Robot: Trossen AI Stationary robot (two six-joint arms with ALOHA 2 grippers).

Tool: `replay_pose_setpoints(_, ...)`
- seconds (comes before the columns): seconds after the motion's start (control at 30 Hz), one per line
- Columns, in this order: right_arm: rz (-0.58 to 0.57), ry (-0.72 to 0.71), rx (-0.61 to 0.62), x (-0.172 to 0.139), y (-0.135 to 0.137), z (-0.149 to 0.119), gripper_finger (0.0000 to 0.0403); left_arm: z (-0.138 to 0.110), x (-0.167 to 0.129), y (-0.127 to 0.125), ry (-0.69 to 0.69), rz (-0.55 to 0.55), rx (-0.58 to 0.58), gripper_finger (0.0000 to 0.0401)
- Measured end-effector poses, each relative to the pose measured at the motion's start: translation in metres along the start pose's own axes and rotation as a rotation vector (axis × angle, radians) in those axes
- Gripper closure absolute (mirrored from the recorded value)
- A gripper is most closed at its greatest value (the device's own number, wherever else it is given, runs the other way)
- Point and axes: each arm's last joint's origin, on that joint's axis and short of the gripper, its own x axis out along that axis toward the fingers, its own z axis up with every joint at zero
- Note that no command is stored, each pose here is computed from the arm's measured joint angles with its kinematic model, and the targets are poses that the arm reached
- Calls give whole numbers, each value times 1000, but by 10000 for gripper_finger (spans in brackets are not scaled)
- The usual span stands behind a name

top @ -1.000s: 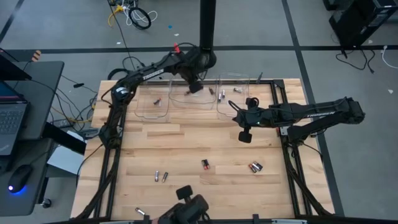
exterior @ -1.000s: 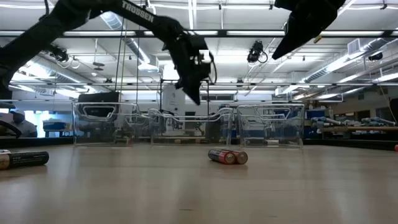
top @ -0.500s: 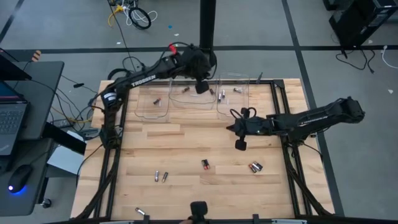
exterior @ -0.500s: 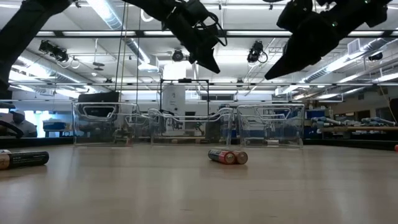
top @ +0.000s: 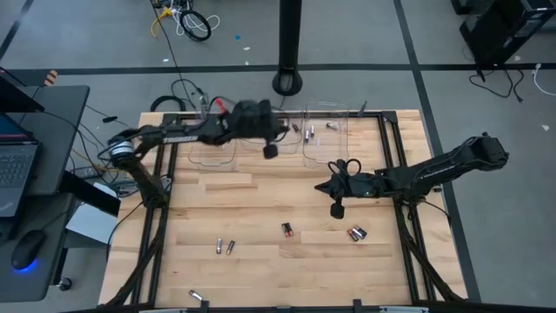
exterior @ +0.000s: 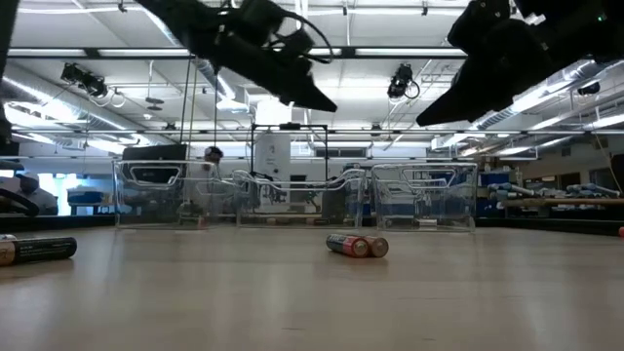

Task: Sort batteries
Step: Put the orange battery into the left transparent bin

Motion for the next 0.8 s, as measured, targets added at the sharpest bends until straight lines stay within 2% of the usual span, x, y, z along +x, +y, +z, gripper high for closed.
replay_pose_setpoints(0.17, 23, -12, 45, 1, 0, -11, 391, -29, -37, -36, -104, -36, -34, 395)
replay_pose_setpoints(0.43, 32, -8, 91, 5, 1, -14, 388, -80, -84, -83, -239, -92, -86, 395)
replay_pose_setpoints(0.63, 36, 5, 86, 19, 6, -18, 385, -102, -99, -98, -295, -35, -99, 391)
replay_pose_setpoints(0.8, 57, 35, 69, 34, 13, -11, 379, -105, -101, -104, -295, -51, -115, 390)
